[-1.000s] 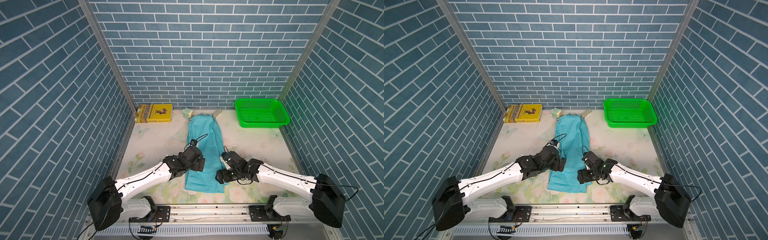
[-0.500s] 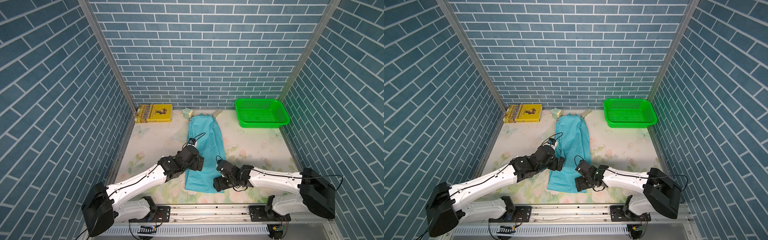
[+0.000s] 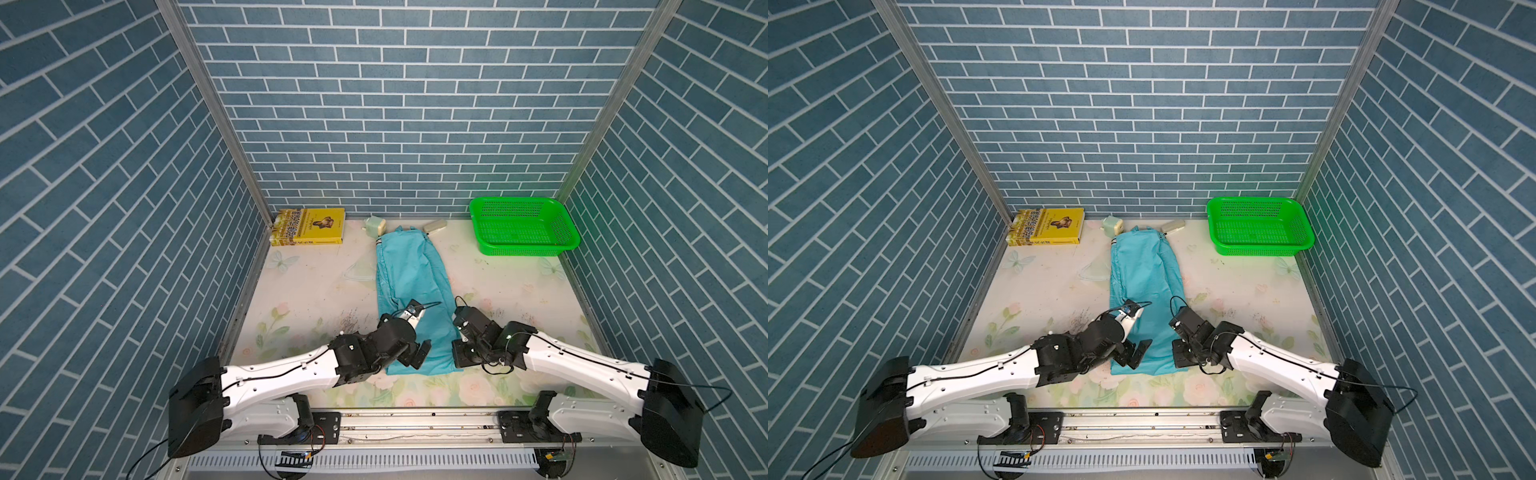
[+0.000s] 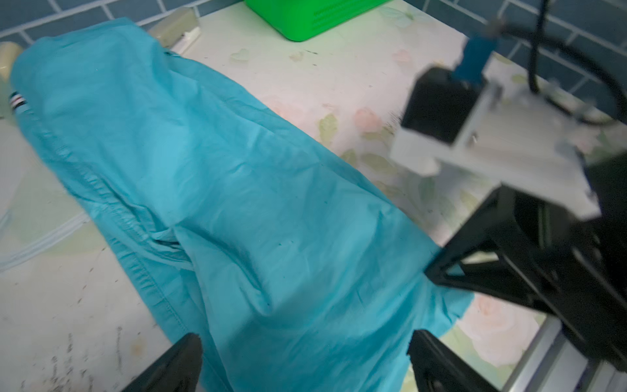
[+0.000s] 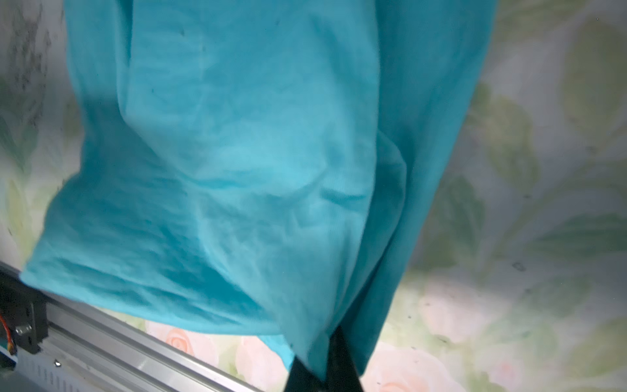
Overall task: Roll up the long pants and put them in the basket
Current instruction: Roll the long pant at the center of the board.
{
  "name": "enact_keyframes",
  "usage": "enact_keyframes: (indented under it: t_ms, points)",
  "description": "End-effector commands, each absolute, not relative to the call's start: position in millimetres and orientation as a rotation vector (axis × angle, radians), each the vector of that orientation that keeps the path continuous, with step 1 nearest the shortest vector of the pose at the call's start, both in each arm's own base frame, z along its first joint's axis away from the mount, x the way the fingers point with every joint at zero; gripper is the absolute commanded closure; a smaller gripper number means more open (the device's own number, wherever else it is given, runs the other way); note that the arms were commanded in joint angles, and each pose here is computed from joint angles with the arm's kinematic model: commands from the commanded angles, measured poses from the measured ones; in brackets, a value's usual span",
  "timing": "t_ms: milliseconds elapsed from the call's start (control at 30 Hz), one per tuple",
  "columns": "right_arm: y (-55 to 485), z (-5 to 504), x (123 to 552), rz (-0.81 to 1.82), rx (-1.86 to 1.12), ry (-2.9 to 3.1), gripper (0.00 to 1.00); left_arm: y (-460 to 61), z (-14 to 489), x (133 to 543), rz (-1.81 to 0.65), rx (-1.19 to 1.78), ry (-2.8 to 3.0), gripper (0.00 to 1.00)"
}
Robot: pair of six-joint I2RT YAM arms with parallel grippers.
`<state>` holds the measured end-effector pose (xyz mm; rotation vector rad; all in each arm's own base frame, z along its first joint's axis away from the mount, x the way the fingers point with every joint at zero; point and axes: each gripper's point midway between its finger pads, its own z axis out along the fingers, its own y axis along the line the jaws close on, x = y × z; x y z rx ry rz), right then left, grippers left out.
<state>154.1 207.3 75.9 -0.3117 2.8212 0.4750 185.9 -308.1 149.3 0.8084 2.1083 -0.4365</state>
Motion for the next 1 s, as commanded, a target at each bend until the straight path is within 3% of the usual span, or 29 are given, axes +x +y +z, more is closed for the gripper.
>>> enact_keyframes:
  t_ms: [0, 233, 400, 767, 867, 933, 967]
  points:
    - [184.1, 78.4, 153.2, 0.429, -0.301, 2.863, 1.0, -333.2, 150.2, 173.9, -0.459, 0.97, 1.993, 0.0]
    - [154.5, 88.7, 174.9, 0.369, -0.219, 2.861, 1.0, -347.9, 96.0, 144.4, -0.313, 1.232, 1.928, 0.0]
    - [149.5, 98.9, 180.1, 0.435, -0.176, 2.85, 1.0, -341.0, 55.4, 147.7, -0.16, 1.246, 1.934, 0.0]
    - [144.7, 101.0, 183.3, 0.486, -0.135, 2.849, 1.0, -340.2, 54.5, 173.0, 0.098, 1.105, 1.814, 0.01]
    - [141.8, 104.0, 186.2, 0.487, -0.117, 2.842, 1.0, -349.7, 54.1, 164.9, 0.037, 1.156, 1.805, 0.31]
    - [139.4, 107.1, 189.2, 0.485, -0.101, 2.834, 0.99, -358.5, 60.4, 153.6, -0.067, 1.198, 1.795, 0.86]
    - [138.3, 108.9, 190.7, 0.481, -0.095, 2.83, 0.92, -361.7, 65.1, 148.9, -0.117, 1.209, 1.793, 0.98]
